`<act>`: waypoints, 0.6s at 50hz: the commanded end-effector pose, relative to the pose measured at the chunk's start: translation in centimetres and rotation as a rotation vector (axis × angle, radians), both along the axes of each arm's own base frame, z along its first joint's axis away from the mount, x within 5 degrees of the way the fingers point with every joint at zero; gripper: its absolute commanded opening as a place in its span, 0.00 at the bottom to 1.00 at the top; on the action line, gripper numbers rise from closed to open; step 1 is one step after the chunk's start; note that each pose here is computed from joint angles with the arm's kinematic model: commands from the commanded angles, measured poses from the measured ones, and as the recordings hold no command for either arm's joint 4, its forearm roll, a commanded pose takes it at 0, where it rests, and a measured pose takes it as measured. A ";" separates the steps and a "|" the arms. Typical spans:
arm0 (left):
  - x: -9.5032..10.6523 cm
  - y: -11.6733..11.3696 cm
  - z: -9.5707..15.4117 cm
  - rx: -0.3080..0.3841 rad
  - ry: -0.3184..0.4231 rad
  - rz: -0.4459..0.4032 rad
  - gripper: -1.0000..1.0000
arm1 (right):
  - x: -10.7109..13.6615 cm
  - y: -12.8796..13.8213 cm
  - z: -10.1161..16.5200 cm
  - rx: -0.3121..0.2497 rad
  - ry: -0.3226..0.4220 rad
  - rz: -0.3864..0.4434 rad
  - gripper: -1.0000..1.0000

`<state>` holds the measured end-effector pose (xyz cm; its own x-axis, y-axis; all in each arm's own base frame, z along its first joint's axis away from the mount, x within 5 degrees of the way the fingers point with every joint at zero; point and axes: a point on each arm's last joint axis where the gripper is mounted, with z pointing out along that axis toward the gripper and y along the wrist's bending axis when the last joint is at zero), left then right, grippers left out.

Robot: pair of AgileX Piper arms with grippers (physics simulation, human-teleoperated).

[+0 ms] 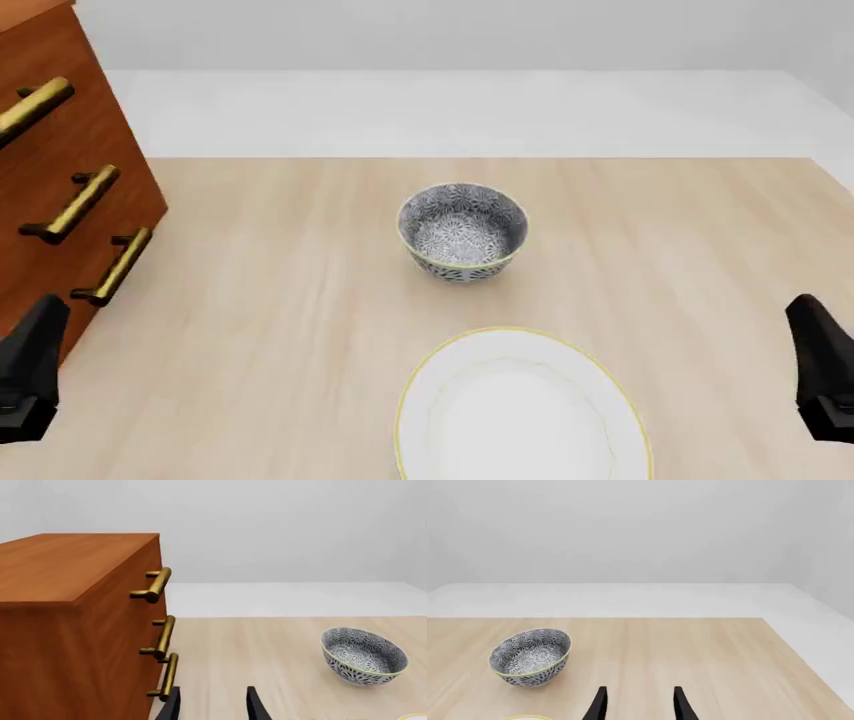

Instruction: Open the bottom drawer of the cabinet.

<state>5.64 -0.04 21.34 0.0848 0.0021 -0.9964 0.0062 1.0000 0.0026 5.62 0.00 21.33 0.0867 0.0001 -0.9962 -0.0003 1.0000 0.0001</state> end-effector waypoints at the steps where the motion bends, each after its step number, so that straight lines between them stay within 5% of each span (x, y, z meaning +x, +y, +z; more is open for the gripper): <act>1: 0.3 -0.2 0.3 0.018 0.009 -0.024 1.00 | 0.0 0.0 0.0 0.000 0.001 0.001 1.00; 20: 2.8 -0.8 6.7 0.110 -0.043 -0.081 1.00 | 0.0 0.0 0.0 0.000 0.001 0.002 1.00; 25: 5.9 -1.6 7.7 0.250 0.012 -0.114 1.00 | 0.0 0.0 0.0 0.000 0.001 0.003 1.00; 28: 5.9 -1.7 8.2 0.321 0.022 -0.125 1.00 | 0.0 0.0 0.0 0.000 0.001 0.003 1.00; 30: 5.4 -1.6 9.0 0.299 0.019 -0.123 1.00 | 0.0 0.0 0.0 0.000 0.001 0.003 1.00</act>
<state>9.40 -1.03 28.01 0.0930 0.1787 -0.9795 0.0926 0.9779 0.1872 5.65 0.02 21.35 0.0854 0.0004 -0.9963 -0.0028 1.0000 0.0002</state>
